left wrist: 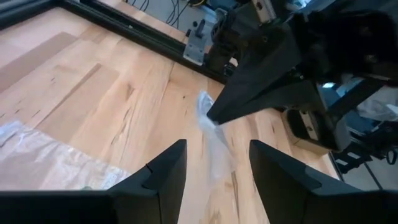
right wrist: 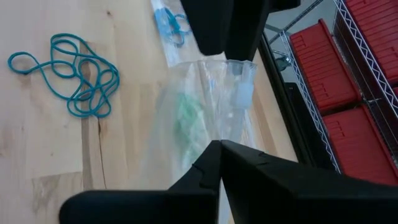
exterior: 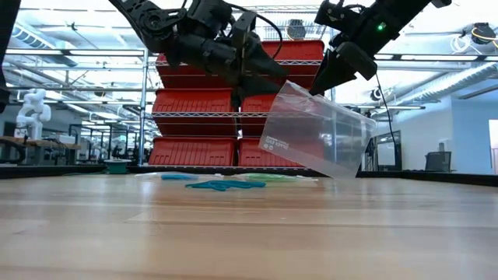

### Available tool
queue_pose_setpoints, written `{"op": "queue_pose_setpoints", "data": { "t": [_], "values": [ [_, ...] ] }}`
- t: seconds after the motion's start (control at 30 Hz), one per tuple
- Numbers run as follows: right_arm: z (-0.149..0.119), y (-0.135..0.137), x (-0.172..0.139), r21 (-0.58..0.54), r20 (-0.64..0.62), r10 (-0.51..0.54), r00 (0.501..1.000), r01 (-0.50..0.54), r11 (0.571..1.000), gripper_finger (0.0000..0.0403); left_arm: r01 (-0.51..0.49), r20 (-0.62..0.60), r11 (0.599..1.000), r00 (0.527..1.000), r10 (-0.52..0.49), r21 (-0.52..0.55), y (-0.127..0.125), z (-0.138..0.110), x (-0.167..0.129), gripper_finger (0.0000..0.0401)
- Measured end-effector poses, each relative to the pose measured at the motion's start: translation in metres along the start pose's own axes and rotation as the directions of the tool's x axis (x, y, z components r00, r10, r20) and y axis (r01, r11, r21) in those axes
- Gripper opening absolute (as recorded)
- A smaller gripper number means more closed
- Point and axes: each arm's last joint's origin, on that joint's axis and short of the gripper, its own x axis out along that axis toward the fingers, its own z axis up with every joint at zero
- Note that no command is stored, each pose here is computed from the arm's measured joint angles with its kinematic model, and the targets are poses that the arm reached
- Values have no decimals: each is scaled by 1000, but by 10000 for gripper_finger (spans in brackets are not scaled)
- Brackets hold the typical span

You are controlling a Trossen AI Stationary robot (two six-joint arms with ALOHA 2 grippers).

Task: Sort rubber bands
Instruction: Open the right transparent zip bag

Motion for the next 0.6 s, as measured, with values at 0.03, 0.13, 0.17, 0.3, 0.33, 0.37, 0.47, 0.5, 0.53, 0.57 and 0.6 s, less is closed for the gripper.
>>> {"op": "queue_pose_setpoints", "data": {
  "t": [0.03, 0.13, 0.17, 0.3, 0.33, 0.37, 0.47, 0.5, 0.53, 0.57, 0.6],
  "values": [
    [0, 0, 0, -2, 0, 0, 1000, 0, 1000, 0, 1, 1, 1000, 1000, -1, 1, 1, -1, 2, 180],
    [0, 0, 0, -1, 2, 0, 1000, 0, 1000, 0, -1, -4, 1000, 1000, 1, -1, 3, -1, 6, 180],
    [1, 0, 0, 0, 6, -1, 1000, 1, 1000, 0, 0, -3, 1000, 1000, 0, 0, 3, 0, 9, 180],
    [1, 0, 0, -2, 5, -1, 1000, 1, 1000, 0, 8, -11, 1000, 1000, -8, 3, 5, 2, 15, 180],
    [1, 0, 0, -1, 6, -1, 1000, 1, 1000, 0, 9, -12, 1000, 1000, -9, 16, 5, 2, 15, 180],
    [1, 0, 0, -2, 5, -1, 1000, 1, 1000, 0, 10, -11, 1000, 1000, -9, 23, 5, 2, 15, 179],
    [1, 0, 0, -2, 5, -1, 1000, 1, 1000, 0, 9, -21, 1000, 1000, -9, 24, 5, 2, 15, 165],
    [1, 0, 0, -2, 5, -1, 1000, 1, 1000, 0, 8, -26, 999, 1000, -7, 38, 5, 1, 15, 157],
    [1, 0, 0, -2, 5, -1, 1000, 1, 1000, 0, 8, -28, 999, 1000, -7, 53, 5, 1, 15, 148],
    [1, 0, 0, -2, 5, -1, 1000, 1, 1000, 0, 9, -28, 998, 1000, -7, 68, 5, 1, 15, 136],
    [1, 0, 0, -2, 5, -1, 1000, 1, 1000, 0, 10, -29, 997, 1000, -7, 82, 5, 1, 15, 124]
  ]
}}
